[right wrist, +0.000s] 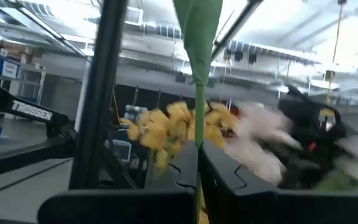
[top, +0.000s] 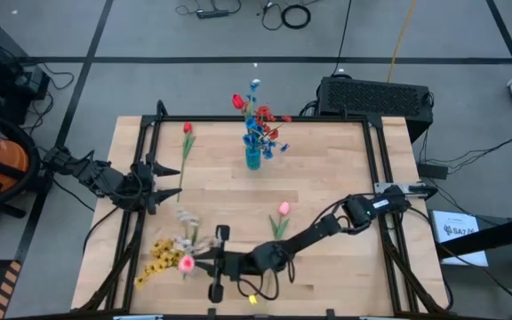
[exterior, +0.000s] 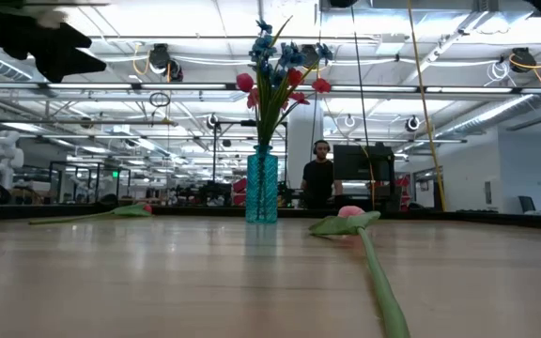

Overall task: Sort flowers into vase by color
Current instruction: Put the right pink tulip into the transparent flower vase

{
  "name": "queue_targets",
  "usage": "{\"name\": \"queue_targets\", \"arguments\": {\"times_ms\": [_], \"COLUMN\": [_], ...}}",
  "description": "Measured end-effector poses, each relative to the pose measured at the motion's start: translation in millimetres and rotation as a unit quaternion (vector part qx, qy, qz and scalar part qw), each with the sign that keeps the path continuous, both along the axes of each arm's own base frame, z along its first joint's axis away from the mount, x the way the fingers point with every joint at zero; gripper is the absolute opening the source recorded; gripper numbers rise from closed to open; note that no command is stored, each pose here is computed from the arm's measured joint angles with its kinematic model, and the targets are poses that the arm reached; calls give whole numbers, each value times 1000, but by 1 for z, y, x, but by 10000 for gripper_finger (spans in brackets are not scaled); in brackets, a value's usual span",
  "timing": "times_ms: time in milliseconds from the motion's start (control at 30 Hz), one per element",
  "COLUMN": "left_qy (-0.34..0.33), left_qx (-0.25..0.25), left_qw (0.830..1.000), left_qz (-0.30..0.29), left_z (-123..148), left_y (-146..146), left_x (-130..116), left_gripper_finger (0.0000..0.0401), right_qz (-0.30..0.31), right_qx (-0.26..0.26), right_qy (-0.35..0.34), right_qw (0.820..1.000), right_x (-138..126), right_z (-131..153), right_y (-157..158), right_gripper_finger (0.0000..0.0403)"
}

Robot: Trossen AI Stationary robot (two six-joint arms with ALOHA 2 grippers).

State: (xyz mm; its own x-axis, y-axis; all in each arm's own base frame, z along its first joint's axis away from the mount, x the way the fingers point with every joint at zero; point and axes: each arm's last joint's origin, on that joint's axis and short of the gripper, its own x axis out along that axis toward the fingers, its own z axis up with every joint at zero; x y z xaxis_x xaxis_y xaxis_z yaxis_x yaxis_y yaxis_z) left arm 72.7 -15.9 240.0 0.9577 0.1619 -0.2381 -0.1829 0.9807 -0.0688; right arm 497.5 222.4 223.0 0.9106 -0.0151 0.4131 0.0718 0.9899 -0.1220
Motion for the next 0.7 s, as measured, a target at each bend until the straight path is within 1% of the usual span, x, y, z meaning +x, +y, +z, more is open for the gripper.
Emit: {"name": "queue_targets", "arguments": {"times_ms": [233,533,700], "left_qy": [1,1,1], "left_qx": [-1,0,0], "left_qw": [1000,1000,1000], "left_qz": [0,0,0], "left_z": [0,0,0], "left_y": [0,0,0], "left_x": [0,0,0], "left_gripper_finger": [286,286,286], "right_qz": [13,15,16], "right_qx": [46,77,97], "right_qy": [64,144,175], "right_qw": [997,987,980], "right_x": [11,19,21], "right_z": [-13,-29,-35], "right_y": [-13,-22,-25], "right_gripper_finger": [0,0,5]}}
